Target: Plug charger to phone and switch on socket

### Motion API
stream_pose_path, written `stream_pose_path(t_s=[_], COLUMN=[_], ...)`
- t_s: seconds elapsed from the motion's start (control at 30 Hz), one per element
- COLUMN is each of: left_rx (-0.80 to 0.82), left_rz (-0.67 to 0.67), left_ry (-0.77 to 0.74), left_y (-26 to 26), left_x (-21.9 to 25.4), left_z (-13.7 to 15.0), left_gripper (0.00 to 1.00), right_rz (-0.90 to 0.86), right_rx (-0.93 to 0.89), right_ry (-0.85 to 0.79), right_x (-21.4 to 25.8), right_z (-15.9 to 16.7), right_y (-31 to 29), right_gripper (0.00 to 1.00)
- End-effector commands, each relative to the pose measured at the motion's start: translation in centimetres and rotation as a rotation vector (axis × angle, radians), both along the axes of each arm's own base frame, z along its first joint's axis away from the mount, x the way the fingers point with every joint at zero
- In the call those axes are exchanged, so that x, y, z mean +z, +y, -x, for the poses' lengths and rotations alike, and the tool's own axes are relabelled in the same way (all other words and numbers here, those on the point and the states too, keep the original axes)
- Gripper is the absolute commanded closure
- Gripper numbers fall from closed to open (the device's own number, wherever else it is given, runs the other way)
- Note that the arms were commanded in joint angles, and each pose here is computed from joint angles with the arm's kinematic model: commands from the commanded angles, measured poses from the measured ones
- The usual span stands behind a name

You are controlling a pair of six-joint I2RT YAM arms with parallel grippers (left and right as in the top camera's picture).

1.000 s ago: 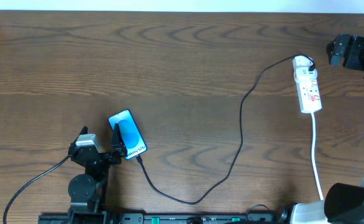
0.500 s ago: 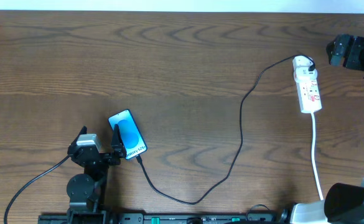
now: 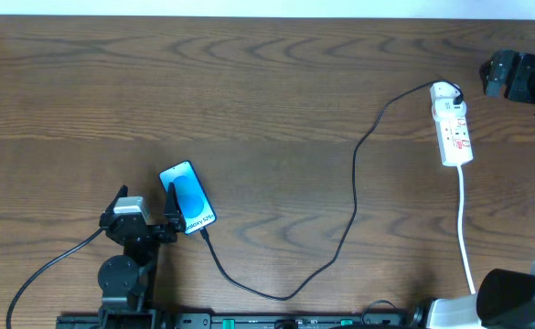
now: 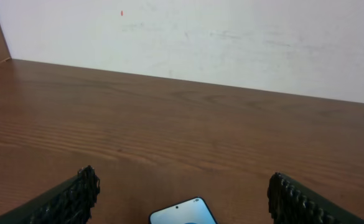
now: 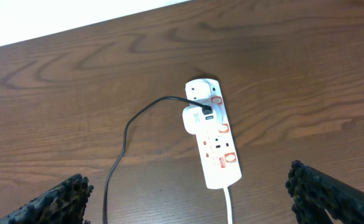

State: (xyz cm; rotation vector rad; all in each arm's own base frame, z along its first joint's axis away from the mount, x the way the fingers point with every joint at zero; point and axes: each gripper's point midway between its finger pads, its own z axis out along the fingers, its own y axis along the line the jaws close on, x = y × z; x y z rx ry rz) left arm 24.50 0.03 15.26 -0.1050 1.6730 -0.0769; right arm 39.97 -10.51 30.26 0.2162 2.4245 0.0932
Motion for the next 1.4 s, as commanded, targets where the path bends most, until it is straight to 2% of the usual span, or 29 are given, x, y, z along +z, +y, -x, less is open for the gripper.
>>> stream_pose_path(t_s=[0.0, 0.27, 0.47, 1.37], left_rx=[0.006, -0.004, -0.083, -0.077], left_rz=[-0.029, -0.057, -0.159, -0.123], left_ry=[0.052, 0.051, 0.042, 0.044], left_y=[0.2, 0.1, -1.0, -1.0], left_x=[-1.6, -1.6, -1.5, -1.5], left_z=[0.1, 0.1, 0.1, 0.1], left_gripper=[0.11, 0.11, 0.11, 0.11], right_rz=[-0.006, -0.006, -0.006, -0.006], right_rx=[-0.005, -0.005, -0.005, -0.005], right_ry=[-0.002, -0.002, -0.002, -0.002], right_x=[0.1, 0.1, 0.1, 0.1], right_z=[0.0, 0.0, 0.0, 0.0], right_y=[0.1, 0.1, 0.1, 0.1], right_gripper=[0.01, 0.01, 0.01, 0.01])
